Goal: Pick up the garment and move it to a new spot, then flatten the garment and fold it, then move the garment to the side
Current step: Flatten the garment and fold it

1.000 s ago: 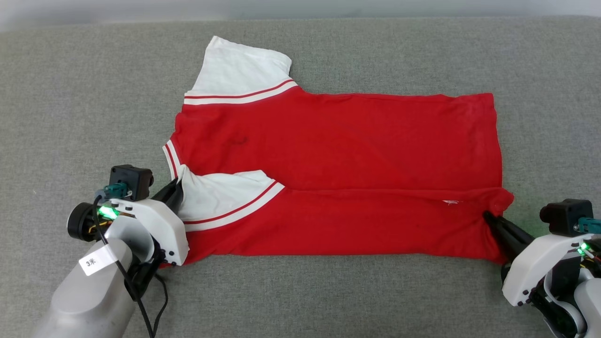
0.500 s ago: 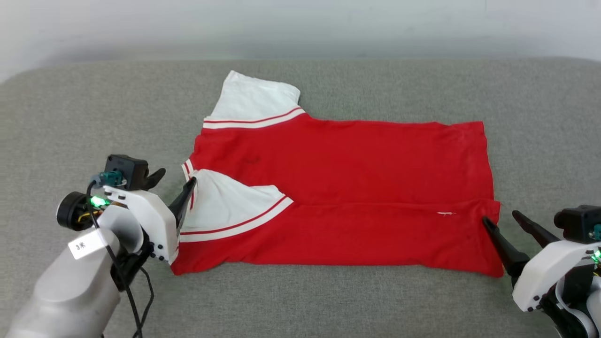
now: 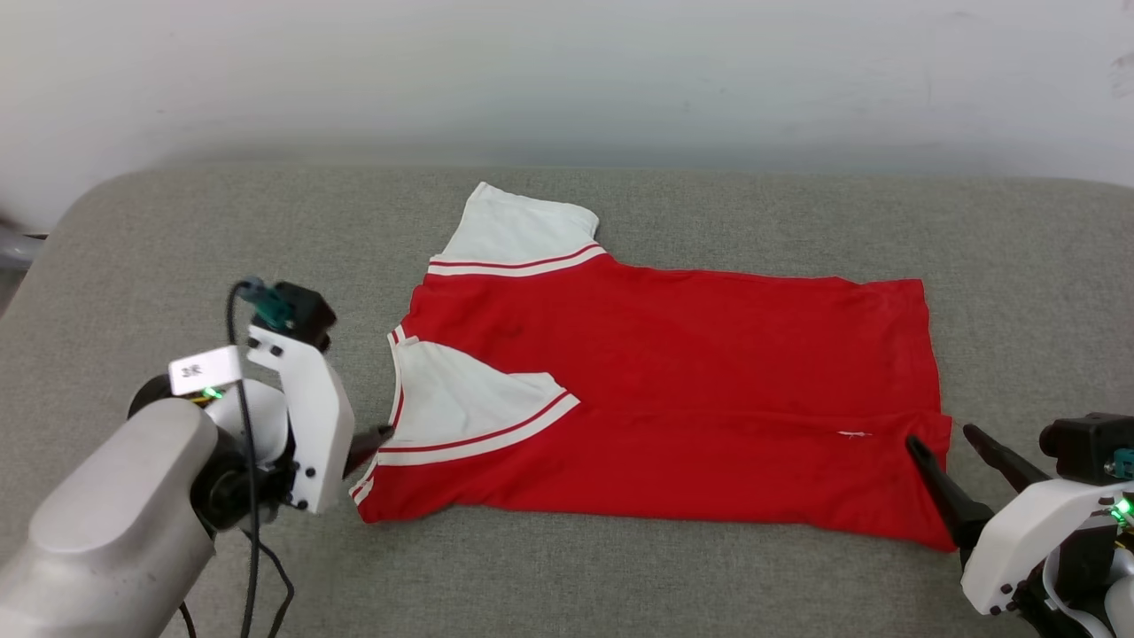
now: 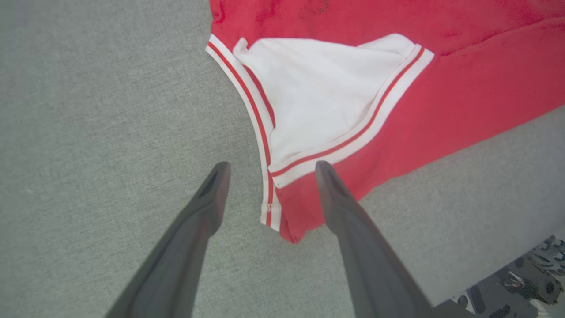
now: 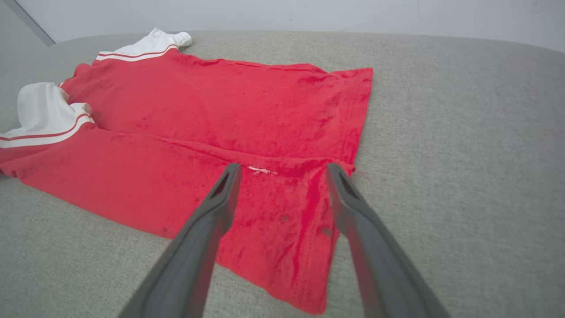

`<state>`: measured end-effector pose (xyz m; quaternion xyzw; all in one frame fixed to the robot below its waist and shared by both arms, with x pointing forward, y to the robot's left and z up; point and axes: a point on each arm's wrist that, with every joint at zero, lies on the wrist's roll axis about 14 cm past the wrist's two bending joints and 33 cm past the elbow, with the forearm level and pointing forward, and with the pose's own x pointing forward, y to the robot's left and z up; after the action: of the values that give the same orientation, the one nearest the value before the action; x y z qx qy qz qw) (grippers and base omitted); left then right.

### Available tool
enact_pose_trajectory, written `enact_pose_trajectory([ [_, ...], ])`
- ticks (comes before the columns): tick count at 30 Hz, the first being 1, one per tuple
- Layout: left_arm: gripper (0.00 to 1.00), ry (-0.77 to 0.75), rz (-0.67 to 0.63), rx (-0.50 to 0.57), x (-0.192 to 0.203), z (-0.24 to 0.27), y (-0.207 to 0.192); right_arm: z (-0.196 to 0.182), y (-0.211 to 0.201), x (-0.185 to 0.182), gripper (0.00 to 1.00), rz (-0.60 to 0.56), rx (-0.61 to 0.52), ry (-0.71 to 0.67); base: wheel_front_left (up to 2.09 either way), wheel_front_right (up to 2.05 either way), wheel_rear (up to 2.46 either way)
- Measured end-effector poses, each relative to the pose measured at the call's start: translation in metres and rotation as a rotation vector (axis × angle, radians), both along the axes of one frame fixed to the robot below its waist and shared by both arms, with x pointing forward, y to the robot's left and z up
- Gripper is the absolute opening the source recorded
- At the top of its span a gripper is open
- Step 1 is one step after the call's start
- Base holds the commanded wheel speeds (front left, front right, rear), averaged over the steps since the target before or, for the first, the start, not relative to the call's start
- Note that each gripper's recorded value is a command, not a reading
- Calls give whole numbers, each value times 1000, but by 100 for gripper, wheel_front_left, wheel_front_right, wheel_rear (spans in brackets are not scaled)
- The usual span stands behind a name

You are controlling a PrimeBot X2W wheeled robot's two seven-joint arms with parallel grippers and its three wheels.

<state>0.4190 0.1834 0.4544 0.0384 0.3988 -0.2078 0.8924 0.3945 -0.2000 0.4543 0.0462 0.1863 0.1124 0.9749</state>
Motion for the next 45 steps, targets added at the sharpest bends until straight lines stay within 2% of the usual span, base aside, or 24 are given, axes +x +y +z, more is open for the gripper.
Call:
enact_pose_trajectory([
  [6,100,141,-59,73,-21,-25,-2,-1,1,0,100,-1,4,6,0,0,0],
  [23,100,331,-28,94,-34,-94,1,-19,-10,4,100,-33,-1,57,0,0,0],
  [24,33,332,-28,93,-34,-94,0,-19,-11,4,100,-34,-1,57,0,0,0],
  [25,0,329,-26,88,-33,-94,0,-19,-11,4,100,-34,-3,57,0,0,0],
  [29,0,306,-22,76,-34,-90,-2,-11,-15,5,100,-15,-34,55,0,0,0],
  [35,0,195,-41,63,-28,-72,-5,8,-27,9,100,51,-149,104,0,0,0],
  [40,0,117,-58,41,-23,-57,-8,15,-35,10,100,105,-251,217,0,0,0],
  [45,0,77,-70,27,-23,-50,-9,-3,-33,-3,100,166,-299,413,0,0,0],
])
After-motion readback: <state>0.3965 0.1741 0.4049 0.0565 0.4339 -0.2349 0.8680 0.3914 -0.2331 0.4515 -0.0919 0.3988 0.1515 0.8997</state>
